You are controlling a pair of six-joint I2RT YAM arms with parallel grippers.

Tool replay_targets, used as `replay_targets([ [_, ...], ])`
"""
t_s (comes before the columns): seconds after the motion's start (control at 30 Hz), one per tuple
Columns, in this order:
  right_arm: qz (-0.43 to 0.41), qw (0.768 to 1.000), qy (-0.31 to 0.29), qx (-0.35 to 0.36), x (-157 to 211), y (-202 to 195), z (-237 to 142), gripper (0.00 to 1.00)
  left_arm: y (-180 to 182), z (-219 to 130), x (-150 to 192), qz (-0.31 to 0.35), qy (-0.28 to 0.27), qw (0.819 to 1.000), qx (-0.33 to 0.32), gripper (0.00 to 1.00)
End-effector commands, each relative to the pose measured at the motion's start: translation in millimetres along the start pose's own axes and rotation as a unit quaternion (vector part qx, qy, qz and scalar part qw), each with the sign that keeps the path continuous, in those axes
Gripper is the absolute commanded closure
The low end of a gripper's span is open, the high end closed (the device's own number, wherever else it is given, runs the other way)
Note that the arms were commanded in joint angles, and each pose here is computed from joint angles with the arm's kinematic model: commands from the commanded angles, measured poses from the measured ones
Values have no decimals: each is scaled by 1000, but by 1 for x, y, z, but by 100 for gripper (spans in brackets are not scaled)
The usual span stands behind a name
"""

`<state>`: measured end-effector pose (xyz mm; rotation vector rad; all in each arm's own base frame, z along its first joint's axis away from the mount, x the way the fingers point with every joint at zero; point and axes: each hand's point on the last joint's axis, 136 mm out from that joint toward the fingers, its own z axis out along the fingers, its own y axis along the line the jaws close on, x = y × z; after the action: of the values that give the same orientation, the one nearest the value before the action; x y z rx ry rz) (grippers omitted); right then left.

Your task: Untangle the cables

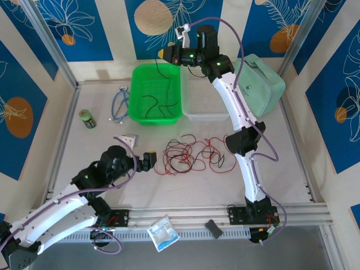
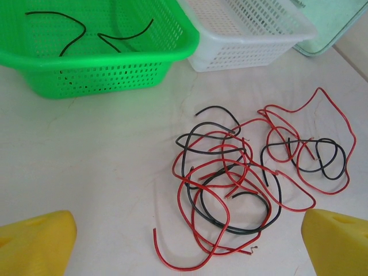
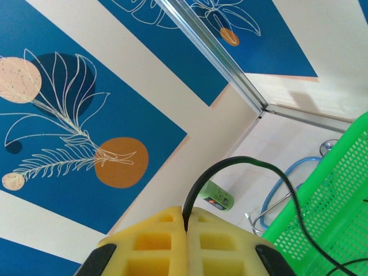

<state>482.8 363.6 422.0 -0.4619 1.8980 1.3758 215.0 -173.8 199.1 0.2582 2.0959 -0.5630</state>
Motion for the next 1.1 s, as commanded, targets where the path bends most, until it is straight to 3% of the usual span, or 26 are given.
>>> replay_targets([
  [0.0, -55, 998, -26, -24, -15, 40, -11, 100, -1, -4, -6, -1, -5, 1000, 0, 0],
  [0.13, -52, 998, -13, -11, -3, 38, -2, 100, 0, -3, -7, -2, -6, 1000, -5, 1],
  [0.23, -33, 999, 16, 29, 22, 13, 15, 100, 1, -4, -7, -5, -4, 1000, -9, 3],
  [0.5, 81, 975, 132, 160, 121, -101, 55, 100, 7, -10, -1, -19, 27, 999, -30, 9],
  [0.8, 144, 943, 203, 219, 188, -162, 66, 59, 17, -10, 15, -34, 78, 994, -66, 10],
  [1.07, 126, 951, 192, 209, 168, -137, 55, 45, 13, 2, 34, -44, 148, 985, -76, 15],
])
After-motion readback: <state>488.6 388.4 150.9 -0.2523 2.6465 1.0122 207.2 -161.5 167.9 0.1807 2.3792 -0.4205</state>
